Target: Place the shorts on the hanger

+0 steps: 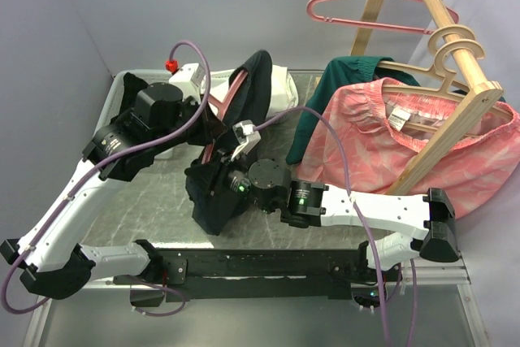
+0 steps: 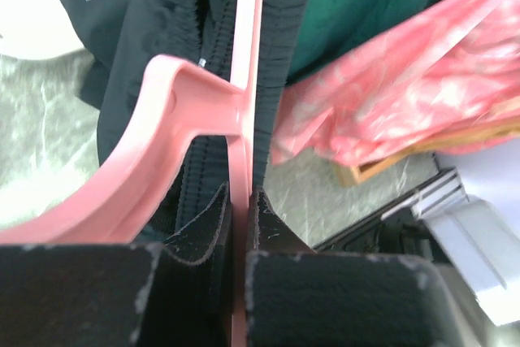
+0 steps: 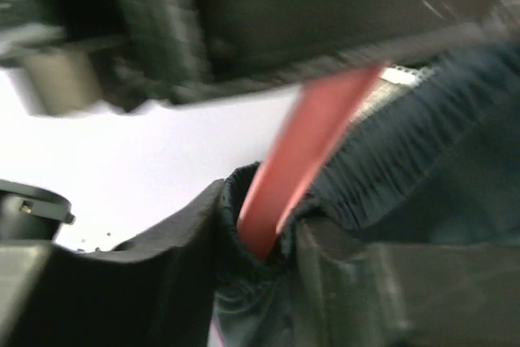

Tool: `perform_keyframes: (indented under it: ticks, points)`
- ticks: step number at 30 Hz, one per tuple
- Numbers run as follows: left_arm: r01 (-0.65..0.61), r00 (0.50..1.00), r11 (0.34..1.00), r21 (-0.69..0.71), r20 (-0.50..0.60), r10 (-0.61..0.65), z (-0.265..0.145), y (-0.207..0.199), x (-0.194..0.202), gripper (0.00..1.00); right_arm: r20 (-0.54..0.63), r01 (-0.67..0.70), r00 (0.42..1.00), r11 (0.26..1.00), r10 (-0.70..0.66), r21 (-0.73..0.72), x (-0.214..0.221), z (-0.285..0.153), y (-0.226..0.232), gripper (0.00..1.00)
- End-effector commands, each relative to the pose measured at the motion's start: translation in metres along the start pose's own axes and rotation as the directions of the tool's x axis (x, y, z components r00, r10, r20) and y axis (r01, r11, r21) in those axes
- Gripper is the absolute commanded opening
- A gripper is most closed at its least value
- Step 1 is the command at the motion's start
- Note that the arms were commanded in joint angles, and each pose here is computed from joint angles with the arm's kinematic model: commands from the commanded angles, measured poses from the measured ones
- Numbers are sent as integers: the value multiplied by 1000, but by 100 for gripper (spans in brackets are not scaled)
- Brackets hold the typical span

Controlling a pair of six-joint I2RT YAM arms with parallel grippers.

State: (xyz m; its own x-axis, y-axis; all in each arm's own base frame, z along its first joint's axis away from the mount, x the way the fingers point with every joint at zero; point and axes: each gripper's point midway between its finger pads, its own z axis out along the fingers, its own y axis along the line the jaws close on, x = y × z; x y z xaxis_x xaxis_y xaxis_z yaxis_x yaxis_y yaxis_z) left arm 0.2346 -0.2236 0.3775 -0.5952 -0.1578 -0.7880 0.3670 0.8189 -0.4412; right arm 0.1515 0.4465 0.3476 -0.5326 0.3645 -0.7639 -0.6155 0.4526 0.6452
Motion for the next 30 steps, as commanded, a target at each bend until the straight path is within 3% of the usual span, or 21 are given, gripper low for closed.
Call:
perform_keyframes:
  ticks: [1, 2, 3, 6, 8, 11, 15, 16, 17, 23, 27, 30]
  points:
    - [37, 992, 988, 150, 117, -55, -12, -34, -32, 1, 43, -49, 998, 990, 55, -129, -23, -9, 29, 22]
    - [27, 992, 988, 151, 119, -45, -11, -34, -32, 1, 43, -67, 996, 988, 74, -142, -25, -12, 32, 11]
    - [21, 992, 989, 149, 118, -39, -11, -35, -33, 1, 32, -74, 996, 985, 80, -155, -22, -13, 33, 7]
    - [-1, 993, 993, 121, 116, -13, -10, -31, -34, 1, 50, -115, 991, 975, 127, -188, -32, -18, 40, 0]
    - [-15, 994, 995, 104, 106, 4, -9, -27, -33, 7, 58, -144, 986, 973, 157, -179, -39, -20, 40, 0]
    - [-31, 995, 996, 86, 98, 23, -9, -24, -32, 30, 75, -186, 976, 964, 202, -189, -48, -20, 44, 0]
    - [-55, 992, 996, 76, 119, 46, -17, -22, -35, 51, 96, -215, 966, 954, 238, -207, -60, -18, 53, 0]
    - [-56, 990, 996, 71, 132, 46, -20, -21, -38, 64, 101, -225, 963, 953, 249, -204, -62, -17, 54, 0]
    - [-51, 987, 998, 42, 152, 44, -23, -15, -42, 70, 117, -230, 960, 954, 255, -195, -65, -13, 54, 0]
    - [-26, 972, 1000, -15, 234, 29, -58, -4, -59, 98, 209, -270, 930, 948, 301, -166, -85, 3, 50, 0]
    - [-29, 962, 999, -17, 271, 33, -81, -1, -66, 99, 254, -302, 905, 935, 342, -186, -101, 12, 47, 0]
    - [-49, 970, 998, -34, 239, 55, -76, 0, -62, 98, 249, -305, 904, 932, 347, -194, -100, 17, 50, 0]
